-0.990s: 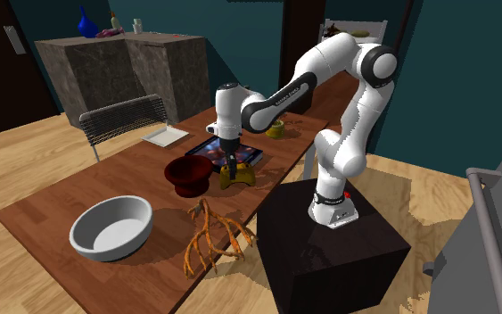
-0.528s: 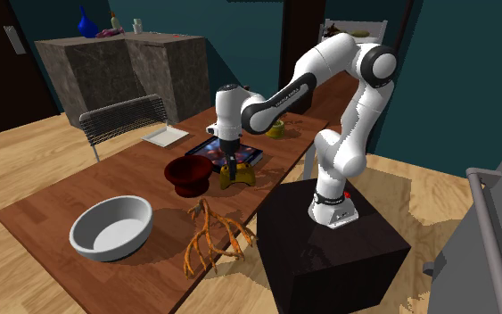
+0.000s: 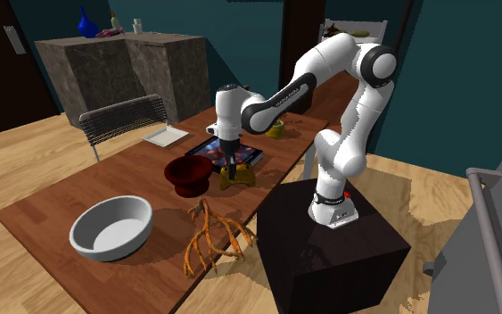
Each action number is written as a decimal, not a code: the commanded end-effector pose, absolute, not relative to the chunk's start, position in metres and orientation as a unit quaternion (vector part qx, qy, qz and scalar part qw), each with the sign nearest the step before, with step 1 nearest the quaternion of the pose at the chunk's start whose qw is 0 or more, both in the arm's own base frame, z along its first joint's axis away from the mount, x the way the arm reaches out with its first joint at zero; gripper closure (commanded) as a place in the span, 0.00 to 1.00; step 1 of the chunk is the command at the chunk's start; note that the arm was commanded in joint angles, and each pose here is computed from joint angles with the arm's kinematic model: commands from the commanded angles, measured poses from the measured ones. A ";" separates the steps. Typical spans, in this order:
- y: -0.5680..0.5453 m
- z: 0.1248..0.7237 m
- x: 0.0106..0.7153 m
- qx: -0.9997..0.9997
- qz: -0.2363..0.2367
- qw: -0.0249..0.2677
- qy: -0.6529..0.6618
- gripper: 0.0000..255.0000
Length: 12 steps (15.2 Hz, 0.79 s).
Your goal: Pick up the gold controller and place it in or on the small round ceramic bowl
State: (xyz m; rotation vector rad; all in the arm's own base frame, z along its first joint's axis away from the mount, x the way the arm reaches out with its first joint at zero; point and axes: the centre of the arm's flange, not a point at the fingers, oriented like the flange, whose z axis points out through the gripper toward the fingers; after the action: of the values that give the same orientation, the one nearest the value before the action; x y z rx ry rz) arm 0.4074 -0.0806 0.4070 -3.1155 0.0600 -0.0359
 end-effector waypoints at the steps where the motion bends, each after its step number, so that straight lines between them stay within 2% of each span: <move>1: -0.081 0.407 0.407 -1.000 -0.012 0.013 0.019 1.00; 12: -0.081 0.460 0.407 -1.000 -0.012 0.013 0.019 1.00</move>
State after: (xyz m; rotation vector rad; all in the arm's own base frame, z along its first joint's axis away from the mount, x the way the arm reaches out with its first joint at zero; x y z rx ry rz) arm 0.4082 -0.0801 0.4541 -3.1156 0.0600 -0.0360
